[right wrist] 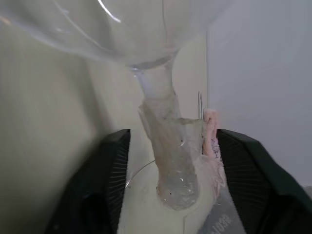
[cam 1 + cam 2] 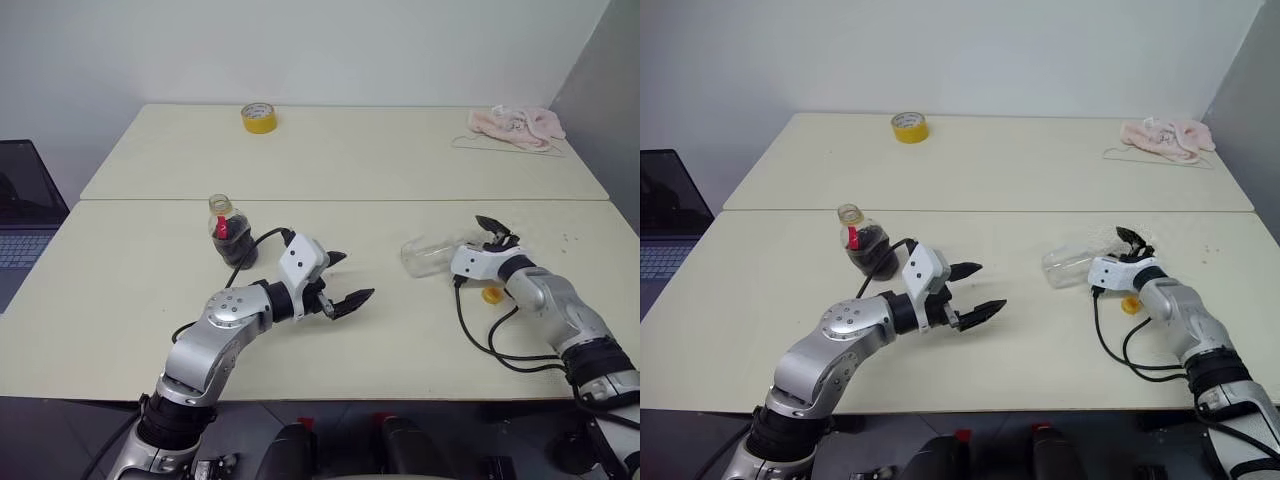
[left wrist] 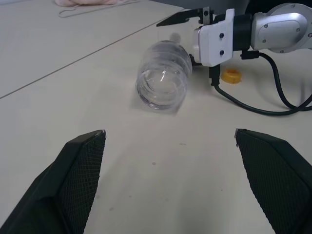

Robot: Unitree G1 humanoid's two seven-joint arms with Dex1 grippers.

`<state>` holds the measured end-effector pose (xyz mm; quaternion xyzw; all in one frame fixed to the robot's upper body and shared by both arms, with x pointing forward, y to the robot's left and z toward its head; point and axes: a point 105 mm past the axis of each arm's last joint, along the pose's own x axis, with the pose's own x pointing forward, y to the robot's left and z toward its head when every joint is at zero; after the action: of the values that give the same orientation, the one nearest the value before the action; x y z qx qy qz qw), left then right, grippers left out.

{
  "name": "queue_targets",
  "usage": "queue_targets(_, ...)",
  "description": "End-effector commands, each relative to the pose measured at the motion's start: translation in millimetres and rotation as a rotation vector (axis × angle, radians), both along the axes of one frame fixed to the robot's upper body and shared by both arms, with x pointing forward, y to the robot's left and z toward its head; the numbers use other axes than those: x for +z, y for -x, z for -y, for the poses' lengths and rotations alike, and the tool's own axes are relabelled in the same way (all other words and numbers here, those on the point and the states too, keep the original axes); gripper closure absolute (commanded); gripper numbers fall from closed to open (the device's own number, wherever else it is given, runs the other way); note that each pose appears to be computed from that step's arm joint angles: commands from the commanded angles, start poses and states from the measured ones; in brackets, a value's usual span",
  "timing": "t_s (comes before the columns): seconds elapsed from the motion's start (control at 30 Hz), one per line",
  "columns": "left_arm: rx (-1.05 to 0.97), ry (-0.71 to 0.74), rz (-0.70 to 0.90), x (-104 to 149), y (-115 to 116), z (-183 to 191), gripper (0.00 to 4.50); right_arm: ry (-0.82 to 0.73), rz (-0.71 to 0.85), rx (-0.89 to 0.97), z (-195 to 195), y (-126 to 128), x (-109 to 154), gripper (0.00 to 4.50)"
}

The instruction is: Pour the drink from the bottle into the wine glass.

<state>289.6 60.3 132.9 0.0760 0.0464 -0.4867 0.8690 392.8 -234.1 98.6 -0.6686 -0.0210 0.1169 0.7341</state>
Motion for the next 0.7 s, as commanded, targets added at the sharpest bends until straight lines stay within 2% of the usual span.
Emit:
queue_targets(0.03,-0.018,0.008,0.04,8,1,4,0.0,0.0,0.054,0.018,-4,-5,9,2.74)
queue_targets(0.17,-0.003,0.003,0.039,8,1,-2,0.0,-0.009,0.097,0.028,-7,-7,14,4.06)
queue_targets(0.33,0.038,0.002,0.043,11,5,-18,0.0,-0.05,0.166,0.061,-15,-7,33,4.11)
queue_targets(0.5,0.076,0.002,0.038,10,14,-38,0.0,-0.228,0.176,0.119,-38,0,51,4.12)
queue_targets(0.57,0.081,-0.008,0.018,4,22,-48,0.0,-0.346,0.15,0.184,-60,7,57,4.13)
queue_targets(0.7,0.077,-0.006,-0.003,-3,36,-66,0.0,-0.646,0.0,0.33,-111,26,59,4.14)
